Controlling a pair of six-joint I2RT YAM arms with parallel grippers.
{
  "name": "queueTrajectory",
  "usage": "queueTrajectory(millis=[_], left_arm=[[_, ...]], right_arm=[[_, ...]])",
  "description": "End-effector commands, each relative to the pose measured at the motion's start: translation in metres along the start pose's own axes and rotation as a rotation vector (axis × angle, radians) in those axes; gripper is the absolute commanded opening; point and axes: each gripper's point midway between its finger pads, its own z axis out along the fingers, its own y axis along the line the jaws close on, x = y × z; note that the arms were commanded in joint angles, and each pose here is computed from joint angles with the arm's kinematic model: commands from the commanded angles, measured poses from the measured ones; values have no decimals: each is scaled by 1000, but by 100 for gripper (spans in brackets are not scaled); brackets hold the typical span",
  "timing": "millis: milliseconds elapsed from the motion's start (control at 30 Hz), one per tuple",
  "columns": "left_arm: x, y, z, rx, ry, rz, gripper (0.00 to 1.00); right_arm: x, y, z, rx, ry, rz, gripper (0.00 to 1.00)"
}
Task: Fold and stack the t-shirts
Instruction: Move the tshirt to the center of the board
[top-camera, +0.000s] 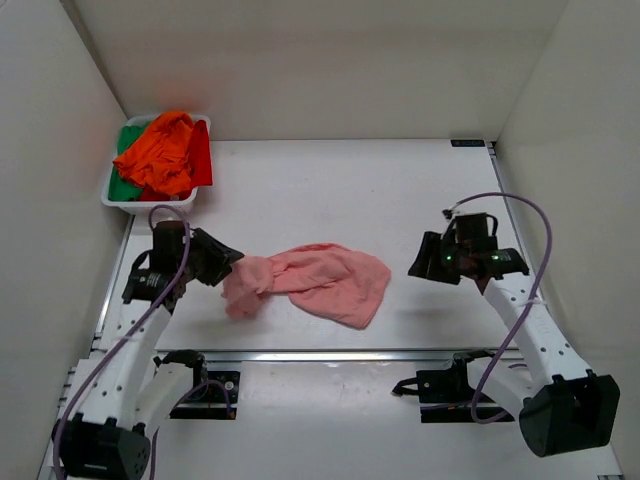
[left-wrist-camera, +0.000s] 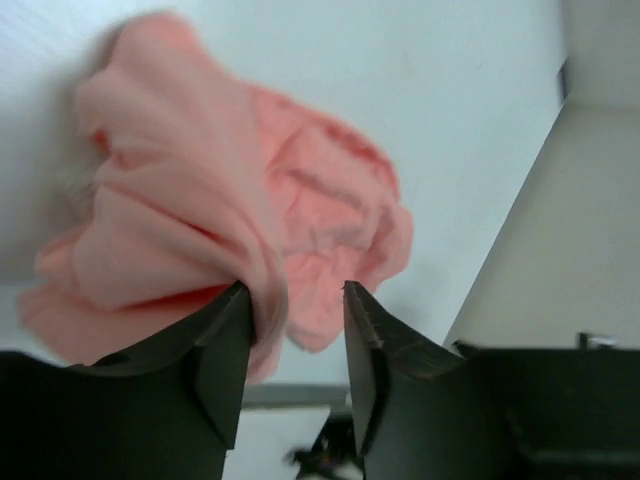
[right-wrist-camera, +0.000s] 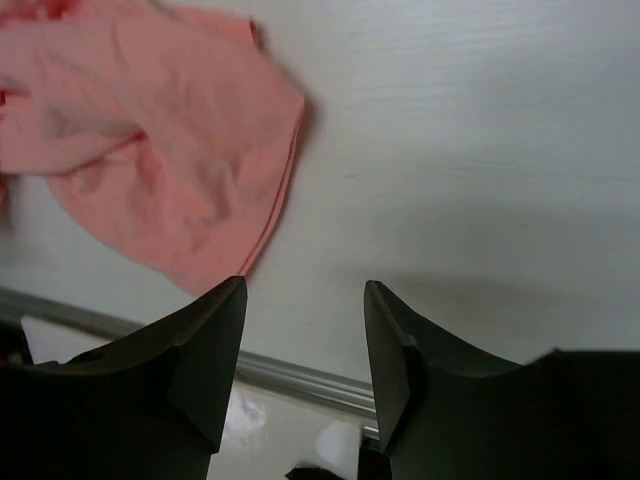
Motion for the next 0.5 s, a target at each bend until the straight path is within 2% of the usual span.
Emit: queueTrajectory(millis=[0,33,100,167,200,233,267,300,333,433,467], left_arm=[[-47,-35,-52,105,-315,98,52],[-55,-27,-56,57,-364,120,54],[-59,-16,-57,21,-384,140,57],[-53,-6,-48,8,-347,168,58],[-48,0,-44,-3,-326,182,56],[-44,6,-40,-11,-316,195,47],[-44,9,-41,-22,-330,212,33],[-46,15,-41,-51,-343,234,29],[-47,16,-45,-52,-358,255,32],[-57,21,-56,-82,-398,328,63],[-55,20,-56,-75,-381,350,64]], right_arm=[[2,26,16,-101,-10,-35,48],[6,31,21,-128,-2,-44,49],[13,31,28,-130,7,-49,49],[21,32,35,-147,33,-51,49],[22,35,38,-159,39,-65,50],[25,36,40,-170,51,-76,49],[29,38,42,-174,59,-85,50],[29,43,43,-188,52,-95,50],[30,40,44,-180,45,-93,50],[35,40,49,-191,41,-74,50],[43,39,53,-196,54,-62,50]])
